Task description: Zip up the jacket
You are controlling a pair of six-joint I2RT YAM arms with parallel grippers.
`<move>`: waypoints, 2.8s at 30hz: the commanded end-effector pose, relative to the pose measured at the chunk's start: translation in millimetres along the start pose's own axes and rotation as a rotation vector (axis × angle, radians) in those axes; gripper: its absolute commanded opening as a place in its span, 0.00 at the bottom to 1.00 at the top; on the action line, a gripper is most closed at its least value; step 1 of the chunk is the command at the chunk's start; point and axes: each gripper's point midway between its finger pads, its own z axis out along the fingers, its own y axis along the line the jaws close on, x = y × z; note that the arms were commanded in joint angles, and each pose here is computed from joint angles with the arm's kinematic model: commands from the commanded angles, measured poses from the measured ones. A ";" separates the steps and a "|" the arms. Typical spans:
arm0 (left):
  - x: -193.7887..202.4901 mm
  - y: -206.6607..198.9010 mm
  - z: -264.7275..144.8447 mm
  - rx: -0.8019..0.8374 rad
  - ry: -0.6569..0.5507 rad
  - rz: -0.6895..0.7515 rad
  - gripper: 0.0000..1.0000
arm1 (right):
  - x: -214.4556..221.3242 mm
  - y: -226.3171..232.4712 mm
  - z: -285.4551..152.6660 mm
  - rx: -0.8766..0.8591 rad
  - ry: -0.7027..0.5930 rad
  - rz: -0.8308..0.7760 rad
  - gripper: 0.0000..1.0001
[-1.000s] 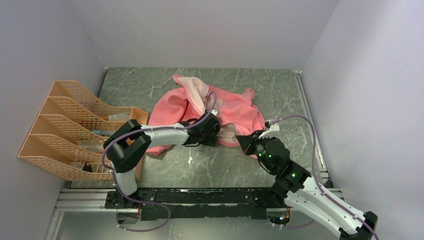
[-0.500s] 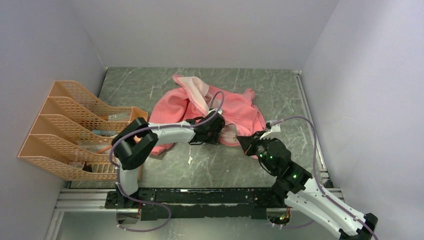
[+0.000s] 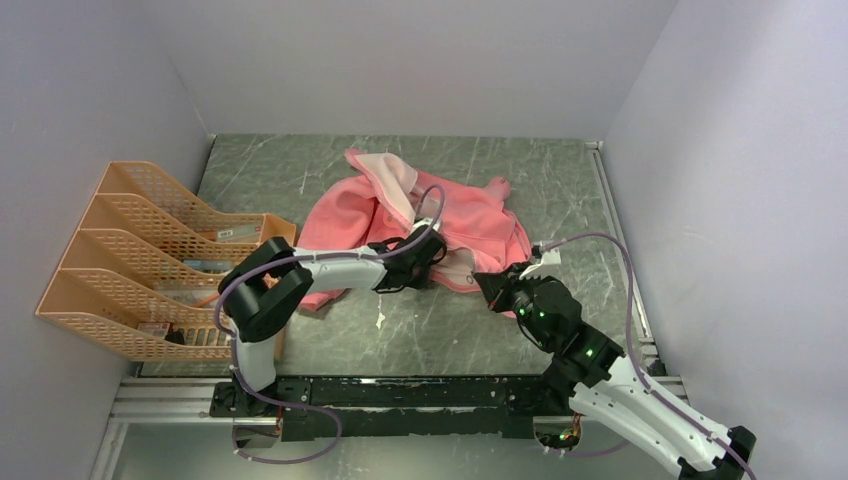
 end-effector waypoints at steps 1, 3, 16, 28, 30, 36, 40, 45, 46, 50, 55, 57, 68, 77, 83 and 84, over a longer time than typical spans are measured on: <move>41.9 -0.7 -14.1 0.031 0.128 0.014 0.08 | -3.8 -1.4 1.8 0.014 -0.016 0.012 0.00; 33.0 -3.9 -23.8 0.057 0.101 0.000 0.08 | -1.5 -1.5 3.1 0.017 -0.007 0.011 0.00; -29.5 6.5 -88.8 0.256 -0.088 -0.215 0.08 | 12.9 14.9 14.8 -0.056 0.054 0.025 0.00; -81.5 28.1 -166.7 0.536 -0.354 -0.416 0.08 | 33.0 57.8 34.7 -0.318 0.162 0.159 0.00; -86.2 26.2 -178.9 0.591 -0.398 -0.423 0.08 | 35.4 65.2 35.7 -0.365 0.175 0.183 0.00; -87.1 15.8 -201.7 0.731 -0.468 -0.426 0.08 | 40.1 91.8 32.8 -0.525 0.212 0.217 0.00; -83.3 9.4 -210.6 0.812 -0.497 -0.415 0.08 | 36.8 103.7 30.3 -0.599 0.204 0.249 0.00; -77.0 3.0 -219.6 0.885 -0.510 -0.388 0.08 | 24.9 114.3 27.7 -0.659 0.161 0.272 0.00; -76.5 1.9 -222.6 0.901 -0.518 -0.382 0.08 | 23.0 115.1 28.6 -0.661 0.155 0.274 0.00; -73.8 -2.9 -234.7 0.967 -0.545 -0.355 0.08 | 17.4 121.5 27.0 -0.700 0.134 0.293 0.00; -71.4 -8.0 -245.9 1.029 -0.565 -0.324 0.08 | 12.6 130.3 21.1 -0.772 0.117 0.323 0.00; -69.4 -8.3 -246.7 1.037 -0.568 -0.318 0.08 | 12.2 133.0 18.3 -0.797 0.116 0.333 0.00; -64.5 -14.0 -253.4 1.104 -0.577 -0.286 0.08 | 7.0 142.3 6.1 -0.894 0.104 0.370 0.00; -60.8 -16.9 -257.2 1.147 -0.578 -0.279 0.08 | 5.2 140.7 7.7 -0.875 0.095 0.373 0.00; -61.2 -15.9 -263.5 1.159 -0.601 -0.279 0.08 | 8.6 137.4 9.3 -0.855 0.102 0.374 0.00; -61.1 -15.4 -264.2 1.158 -0.606 -0.279 0.08 | 9.0 136.9 9.3 -0.853 0.102 0.374 0.00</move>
